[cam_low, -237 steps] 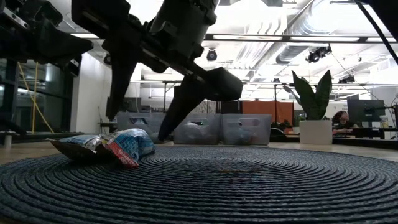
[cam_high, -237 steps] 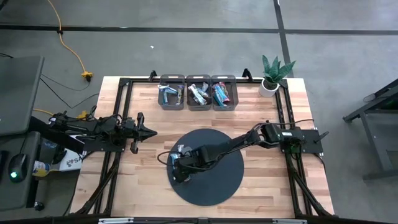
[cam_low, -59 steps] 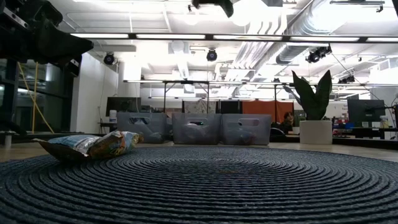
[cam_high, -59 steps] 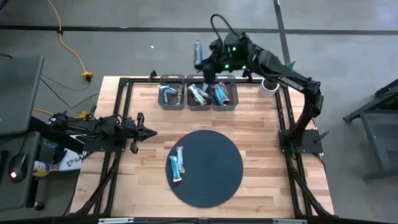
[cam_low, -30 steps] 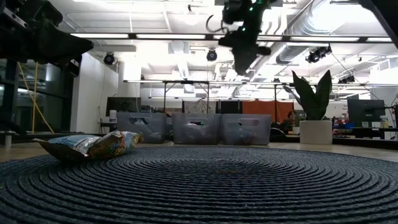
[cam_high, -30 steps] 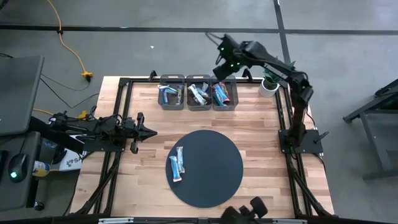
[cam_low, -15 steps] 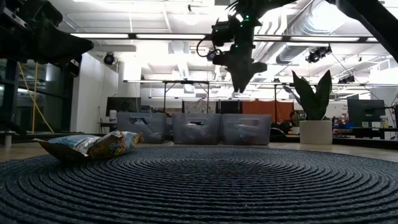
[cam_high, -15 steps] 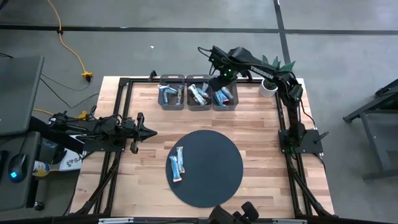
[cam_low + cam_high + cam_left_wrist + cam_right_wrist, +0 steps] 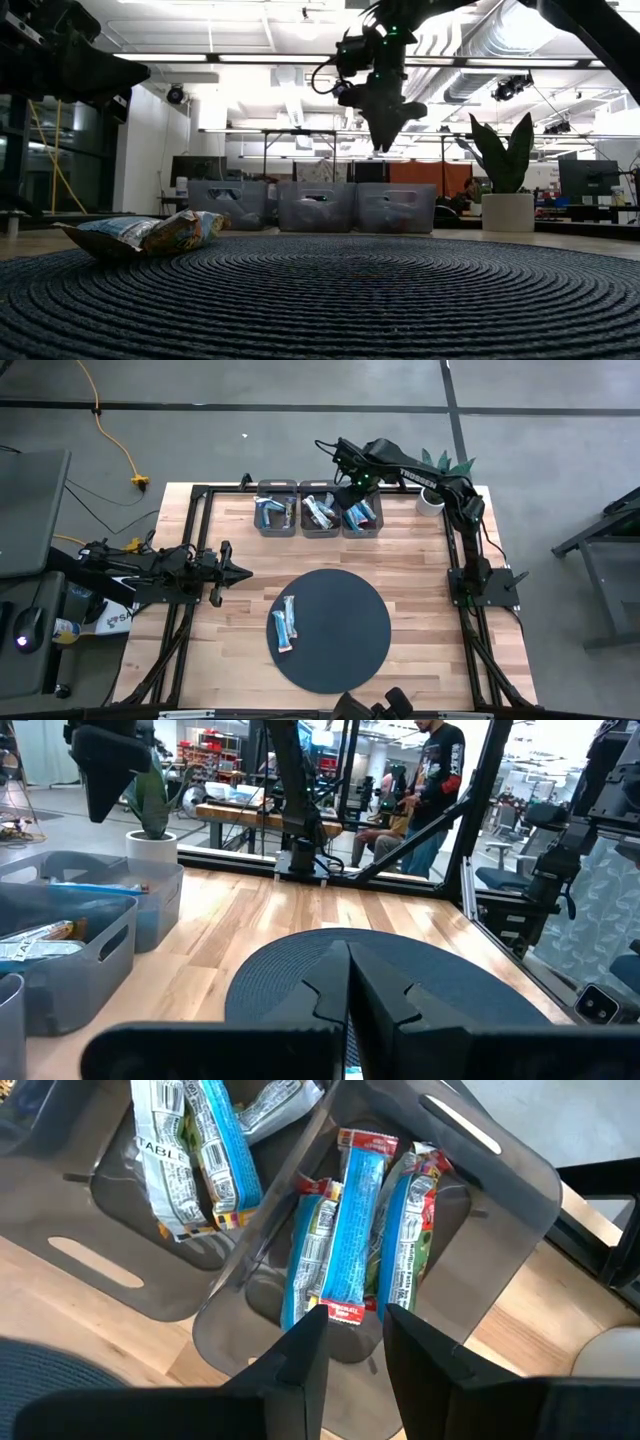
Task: Pick and place Granola Bars by type
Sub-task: Put the yellow granola bar into the middle black bin
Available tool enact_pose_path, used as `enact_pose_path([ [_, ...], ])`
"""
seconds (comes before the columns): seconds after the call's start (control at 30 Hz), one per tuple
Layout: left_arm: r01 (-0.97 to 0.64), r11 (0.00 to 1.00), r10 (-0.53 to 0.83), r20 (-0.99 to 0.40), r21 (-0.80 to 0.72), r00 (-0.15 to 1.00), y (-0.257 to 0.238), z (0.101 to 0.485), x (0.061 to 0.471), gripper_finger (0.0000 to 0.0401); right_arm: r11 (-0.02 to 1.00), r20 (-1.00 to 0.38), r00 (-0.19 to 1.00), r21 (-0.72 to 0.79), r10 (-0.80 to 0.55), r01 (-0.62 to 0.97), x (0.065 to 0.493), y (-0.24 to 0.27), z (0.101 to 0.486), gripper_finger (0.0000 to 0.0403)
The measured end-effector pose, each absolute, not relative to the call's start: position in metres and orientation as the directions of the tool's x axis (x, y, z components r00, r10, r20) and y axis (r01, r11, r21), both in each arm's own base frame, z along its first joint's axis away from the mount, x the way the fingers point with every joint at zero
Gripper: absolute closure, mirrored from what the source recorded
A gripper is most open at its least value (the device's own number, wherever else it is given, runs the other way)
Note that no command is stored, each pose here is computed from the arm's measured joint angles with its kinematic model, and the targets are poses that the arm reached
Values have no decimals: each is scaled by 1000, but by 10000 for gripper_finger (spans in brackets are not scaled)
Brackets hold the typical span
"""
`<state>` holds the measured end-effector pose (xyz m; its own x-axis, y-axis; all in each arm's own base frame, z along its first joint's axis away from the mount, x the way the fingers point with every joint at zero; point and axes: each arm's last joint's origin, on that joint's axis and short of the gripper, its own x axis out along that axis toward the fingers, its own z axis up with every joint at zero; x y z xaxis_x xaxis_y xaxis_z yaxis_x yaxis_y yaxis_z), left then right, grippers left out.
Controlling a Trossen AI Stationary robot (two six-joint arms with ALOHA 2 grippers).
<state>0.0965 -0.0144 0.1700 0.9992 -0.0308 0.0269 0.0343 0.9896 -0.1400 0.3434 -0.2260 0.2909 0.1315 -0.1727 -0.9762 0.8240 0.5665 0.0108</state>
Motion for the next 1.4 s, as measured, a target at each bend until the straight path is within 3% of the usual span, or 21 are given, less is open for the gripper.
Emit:
enact_pose_path([
  [0.3,34,990,-31,27,-140,999,-14,170,97,400,559,-976,156,47,-149,828,345,-224,291,319],
  [0.83,34,990,-31,27,-140,999,-14,170,97,400,704,-844,500,236,-192,670,385,-163,334,319],
  [1.23,34,990,-31,26,-140,999,-14,170,97,400,807,-552,822,416,-141,419,414,-95,385,319],
  [1.4,34,990,-31,27,-140,999,-14,170,97,400,823,-358,933,538,28,181,429,-67,404,319],
])
